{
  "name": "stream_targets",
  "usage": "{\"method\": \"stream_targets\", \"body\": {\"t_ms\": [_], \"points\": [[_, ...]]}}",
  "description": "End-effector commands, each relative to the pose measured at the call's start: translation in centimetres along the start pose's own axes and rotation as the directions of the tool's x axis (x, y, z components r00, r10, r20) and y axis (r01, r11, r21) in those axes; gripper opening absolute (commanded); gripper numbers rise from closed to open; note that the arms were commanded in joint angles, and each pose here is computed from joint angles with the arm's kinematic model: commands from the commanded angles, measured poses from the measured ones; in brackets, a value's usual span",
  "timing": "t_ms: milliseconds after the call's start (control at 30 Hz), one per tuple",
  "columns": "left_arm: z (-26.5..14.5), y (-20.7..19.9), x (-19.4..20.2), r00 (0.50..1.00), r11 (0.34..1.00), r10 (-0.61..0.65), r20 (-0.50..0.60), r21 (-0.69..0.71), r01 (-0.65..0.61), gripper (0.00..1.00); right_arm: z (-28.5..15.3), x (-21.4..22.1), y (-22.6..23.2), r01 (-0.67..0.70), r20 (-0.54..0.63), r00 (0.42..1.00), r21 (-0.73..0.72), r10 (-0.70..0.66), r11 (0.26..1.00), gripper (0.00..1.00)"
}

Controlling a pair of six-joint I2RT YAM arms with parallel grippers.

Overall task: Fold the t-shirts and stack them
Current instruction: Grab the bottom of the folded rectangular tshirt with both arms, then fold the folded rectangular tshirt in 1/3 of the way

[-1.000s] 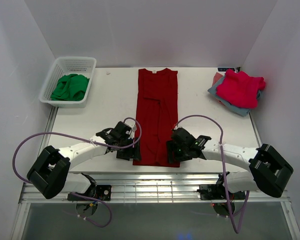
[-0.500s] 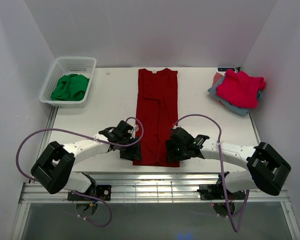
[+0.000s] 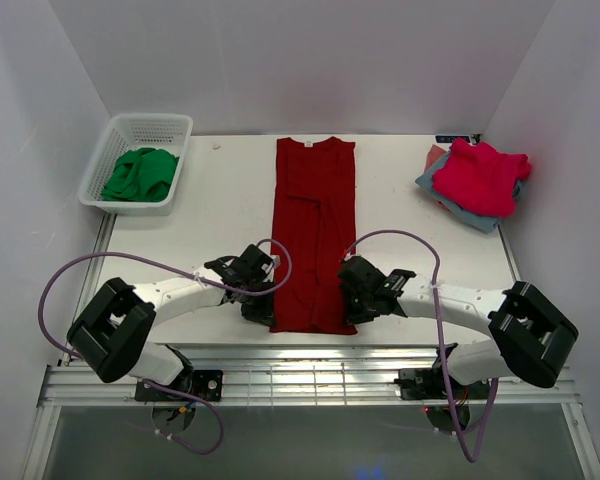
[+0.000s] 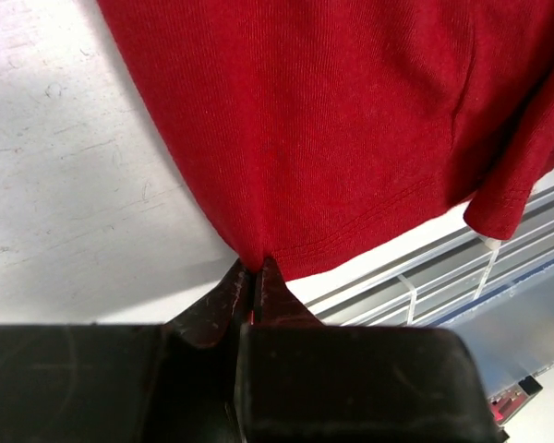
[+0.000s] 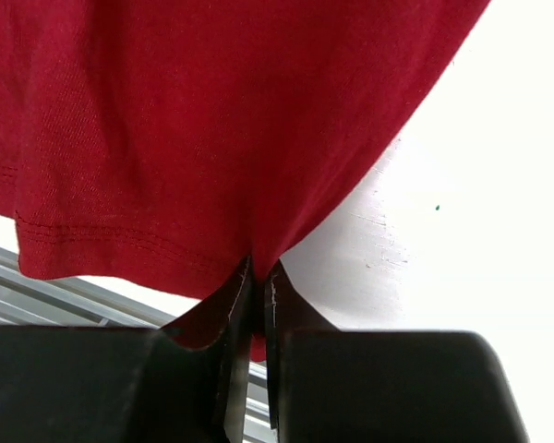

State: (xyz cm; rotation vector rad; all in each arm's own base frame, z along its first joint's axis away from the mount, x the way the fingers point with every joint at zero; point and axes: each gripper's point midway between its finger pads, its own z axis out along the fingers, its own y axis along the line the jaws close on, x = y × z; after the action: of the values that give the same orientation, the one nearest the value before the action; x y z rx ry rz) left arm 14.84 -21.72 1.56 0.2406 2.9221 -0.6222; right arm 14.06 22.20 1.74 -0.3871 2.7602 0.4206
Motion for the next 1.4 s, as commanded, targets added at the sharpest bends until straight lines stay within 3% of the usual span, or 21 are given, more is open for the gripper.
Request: {"method": "stream_targets", "body": {"t_ms": [0,267,400,900,1200,1367], "points": [[-0.5,0.7,-0.6,0.999,0.998,0.030,0.034,-0.058,-0.028,0.05,-0.3,0.7,-0.6,0.034,-0.045,0.998,0.049,-0.031,0.998,0.09],[-4.4,-3.6,-8.9,0.958,0.997,0.072,0.279,-0.045,-0.062,0.04,-2.0,-4.6,0.2,0.075,0.061,0.995,0.127,-0.084,0.989,0.08],[-6.5,-5.5,-13.5,0.910,0.997,0.074,0.408,-0.045,-0.060,0.04,-2.4,-7.7,0.7,0.104,0.107,0.986,0.179,-0.124,0.978,0.08],[-4.1,-2.7,-20.0,0.883,0.993,0.059,0.466,-0.116,-0.005,0.04,-1.9,-19.5,-2.8,0.104,0.213,0.955,0.414,-0.207,0.904,0.08],[-3.9,-1.8,-26.9,0.846,0.995,0.043,0.531,-0.103,0.015,0.04,-1.6,-27.1,-4.8,0.096,0.254,0.938,0.459,-0.235,0.883,0.08],[-3.9,-1.5,-30.4,0.828,0.995,0.044,0.558,-0.102,0.015,0.04,-0.3,-29.3,-6.0,0.107,0.237,0.940,0.478,-0.245,0.872,0.08]]}}
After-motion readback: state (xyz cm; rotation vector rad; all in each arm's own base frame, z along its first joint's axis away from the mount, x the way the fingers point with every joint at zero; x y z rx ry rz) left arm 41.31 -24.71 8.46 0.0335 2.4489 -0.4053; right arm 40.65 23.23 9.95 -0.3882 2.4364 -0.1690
